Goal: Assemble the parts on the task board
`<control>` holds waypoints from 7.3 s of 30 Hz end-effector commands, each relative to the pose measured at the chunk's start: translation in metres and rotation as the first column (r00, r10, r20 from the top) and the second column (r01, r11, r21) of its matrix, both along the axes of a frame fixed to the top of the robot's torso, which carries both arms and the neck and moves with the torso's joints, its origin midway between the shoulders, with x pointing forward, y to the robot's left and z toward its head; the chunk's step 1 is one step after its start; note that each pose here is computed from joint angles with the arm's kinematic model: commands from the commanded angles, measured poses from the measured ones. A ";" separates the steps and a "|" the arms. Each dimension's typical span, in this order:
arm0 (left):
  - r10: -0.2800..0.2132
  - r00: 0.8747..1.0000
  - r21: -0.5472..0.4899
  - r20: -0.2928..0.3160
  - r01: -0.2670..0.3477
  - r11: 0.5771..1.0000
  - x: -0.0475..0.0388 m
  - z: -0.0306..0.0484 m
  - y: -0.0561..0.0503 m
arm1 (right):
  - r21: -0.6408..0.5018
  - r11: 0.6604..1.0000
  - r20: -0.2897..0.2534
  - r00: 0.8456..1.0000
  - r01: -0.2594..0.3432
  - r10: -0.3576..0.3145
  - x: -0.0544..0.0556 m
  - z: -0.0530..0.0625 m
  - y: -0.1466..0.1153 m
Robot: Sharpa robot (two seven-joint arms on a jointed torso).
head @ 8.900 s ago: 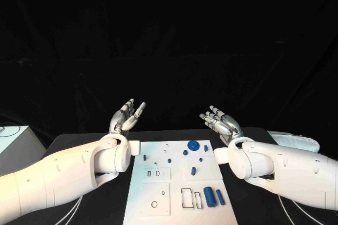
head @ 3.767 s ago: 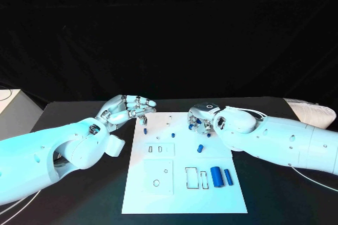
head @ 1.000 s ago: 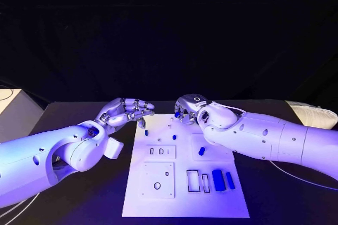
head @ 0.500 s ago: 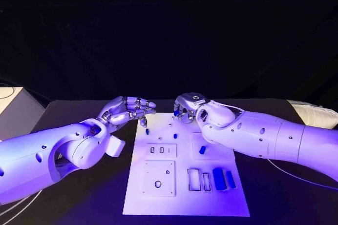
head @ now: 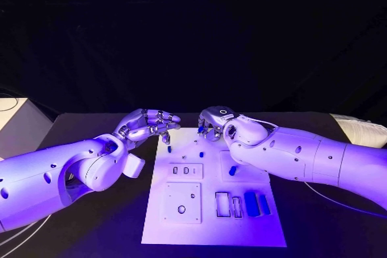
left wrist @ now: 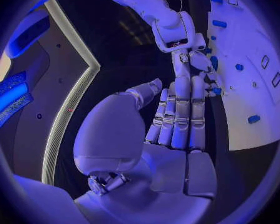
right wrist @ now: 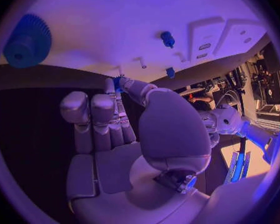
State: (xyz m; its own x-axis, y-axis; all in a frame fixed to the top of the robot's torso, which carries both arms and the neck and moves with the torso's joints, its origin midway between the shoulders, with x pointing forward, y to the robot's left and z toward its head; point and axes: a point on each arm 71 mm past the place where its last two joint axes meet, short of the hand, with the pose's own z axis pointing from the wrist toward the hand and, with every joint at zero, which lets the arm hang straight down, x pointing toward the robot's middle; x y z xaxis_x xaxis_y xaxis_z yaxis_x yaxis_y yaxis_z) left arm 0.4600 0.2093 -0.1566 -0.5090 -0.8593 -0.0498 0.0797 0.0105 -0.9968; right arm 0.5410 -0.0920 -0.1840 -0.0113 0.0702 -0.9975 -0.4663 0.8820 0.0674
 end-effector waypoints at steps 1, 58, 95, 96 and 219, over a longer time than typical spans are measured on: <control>-0.020 1.000 -0.013 0.003 0.020 1.000 -0.0002 0.0017 -0.002 | -0.008 1.000 -0.018 1.000 0.000 0.000 0.000 -0.003 0.001; -0.033 0.999 -0.017 -0.008 0.033 0.999 0.0008 0.0006 -0.006 | -0.013 1.000 -0.037 0.999 -0.003 0.003 0.004 -0.008 0.008; -0.022 1.000 -0.012 -0.010 0.021 1.000 0.0025 -0.0004 0.000 | 0.207 0.978 -0.020 0.999 -0.033 0.038 -0.013 0.004 -0.019; -0.020 1.000 -0.011 -0.010 0.020 1.000 0.0026 -0.0004 0.001 | 0.241 0.970 -0.025 0.999 -0.036 0.044 -0.014 0.006 -0.023; -0.090 0.993 0.023 -0.076 0.092 0.996 0.0068 -0.0111 0.005 | 0.087 0.977 -0.243 0.955 0.196 -0.170 0.016 -0.001 -0.103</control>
State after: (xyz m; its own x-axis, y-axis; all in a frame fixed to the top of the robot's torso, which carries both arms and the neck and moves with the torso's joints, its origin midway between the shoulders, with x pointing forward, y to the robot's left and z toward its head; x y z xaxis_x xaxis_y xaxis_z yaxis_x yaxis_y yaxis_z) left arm 0.4680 0.2161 -0.1687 -0.5685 -0.8222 -0.0300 0.0002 0.0362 -0.9993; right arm 0.5571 -0.1950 -0.1841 -0.2090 0.2015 -0.9569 -0.2669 0.9297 0.2540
